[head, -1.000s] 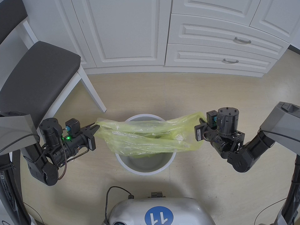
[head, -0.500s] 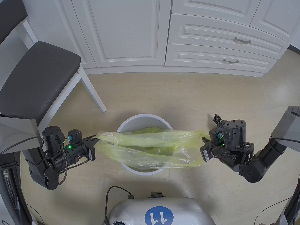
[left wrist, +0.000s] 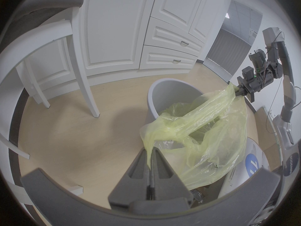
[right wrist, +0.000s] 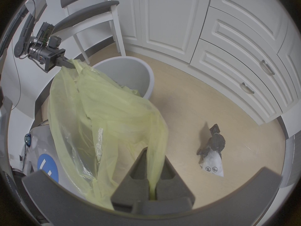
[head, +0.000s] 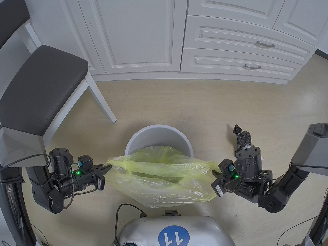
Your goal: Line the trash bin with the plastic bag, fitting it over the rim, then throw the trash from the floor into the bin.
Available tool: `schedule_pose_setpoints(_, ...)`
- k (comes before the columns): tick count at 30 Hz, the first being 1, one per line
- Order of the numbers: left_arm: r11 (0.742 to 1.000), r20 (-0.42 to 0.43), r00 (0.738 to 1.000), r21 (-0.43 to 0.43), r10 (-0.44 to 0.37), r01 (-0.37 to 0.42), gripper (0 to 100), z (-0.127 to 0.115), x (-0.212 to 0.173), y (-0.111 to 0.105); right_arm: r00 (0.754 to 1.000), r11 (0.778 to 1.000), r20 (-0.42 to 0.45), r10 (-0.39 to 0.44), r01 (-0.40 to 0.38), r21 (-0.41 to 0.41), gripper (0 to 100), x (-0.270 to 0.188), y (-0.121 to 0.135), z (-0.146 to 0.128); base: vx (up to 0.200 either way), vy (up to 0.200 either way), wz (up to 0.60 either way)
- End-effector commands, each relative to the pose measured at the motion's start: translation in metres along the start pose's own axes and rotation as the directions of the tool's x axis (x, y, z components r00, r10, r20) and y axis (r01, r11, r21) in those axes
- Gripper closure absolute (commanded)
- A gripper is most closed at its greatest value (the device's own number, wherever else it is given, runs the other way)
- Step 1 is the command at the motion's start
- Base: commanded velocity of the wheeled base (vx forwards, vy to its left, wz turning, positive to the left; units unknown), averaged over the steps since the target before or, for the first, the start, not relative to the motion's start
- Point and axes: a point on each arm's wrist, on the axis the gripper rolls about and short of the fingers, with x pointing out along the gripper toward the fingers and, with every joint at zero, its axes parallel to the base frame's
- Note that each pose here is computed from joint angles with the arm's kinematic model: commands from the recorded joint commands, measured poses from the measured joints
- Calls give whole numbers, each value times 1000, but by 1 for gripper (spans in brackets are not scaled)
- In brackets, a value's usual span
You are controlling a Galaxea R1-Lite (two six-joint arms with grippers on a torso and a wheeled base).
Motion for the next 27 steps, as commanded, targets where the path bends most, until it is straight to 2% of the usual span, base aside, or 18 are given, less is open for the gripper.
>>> schedule_pose_setpoints(1, 1000, -19, 1000, -10, -15, 15, 100, -12, 12, 1, 999, 1000, -32, 11, -12, -8, 100, 21, 10, -11, 0, 0, 0)
schedule_pose_setpoints(3, 1000, 26, 1000, -18, 9, -9, 100, -14, 24, 11, 999, 999, -1, -41, 41, 23, 100, 39, -1, -17, 0, 0, 0)
schedule_pose_setpoints(7, 998, 77, 997, -56, 29, -25, 100, 4, 12, 14, 998, 998, 11, -62, 62, 11, 100, 34, -11, -15, 0, 0, 0)
schedule_pose_setpoints(8, 998, 95, 995, -63, 34, -28, 100, 10, 9, 14, 998, 998, 16, -62, 62, 4, 0, 31, -13, -13, 0, 0, 0)
schedule_pose_setpoints(12, 997, 145, 988, -75, 43, -32, 100, 28, -3, 14, 997, 999, 56, -50, 50, 13, 0, 18, -18, -5, 0, 0, 0)
schedule_pose_setpoints(16, 997, 175, 984, -70, 27, -15, 100, 38, -13, 11, 993, 1000, 114, -3, 0, 24, 0, 1, -28, 2, 0, 0, 0)
schedule_pose_setpoints(19, 998, 189, 982, -61, -11, 23, 100, 41, -19, 7, 976, 993, 195, 101, -112, 45, 0, -12, -51, 5, 0, 0, 0)
schedule_pose_setpoints(23, 998, 190, 982, -59, -18, 30, 100, 42, -20, 6, 923, 954, 278, 265, -293, 65, 0, -22, -76, -3, 0, 0, 0)
schedule_pose_setpoints(24, 998, 190, 982, -59, -18, 30, 100, 42, -20, 6, 923, 954, 278, 265, -293, 65, 0, -22, -76, -3, 0, 0, 0)
schedule_pose_setpoints(26, 998, 187, 982, -60, -20, 32, 100, 41, -19, 5, 872, 912, 320, 371, -407, 51, 0, -26, -90, -15, 0, 0, 0)
schedule_pose_setpoints(27, 998, 187, 982, -60, -19, 31, 100, 41, -19, 5, 860, 902, 326, 393, -430, 48, 0, -27, -93, -18, 0, 0, 0)
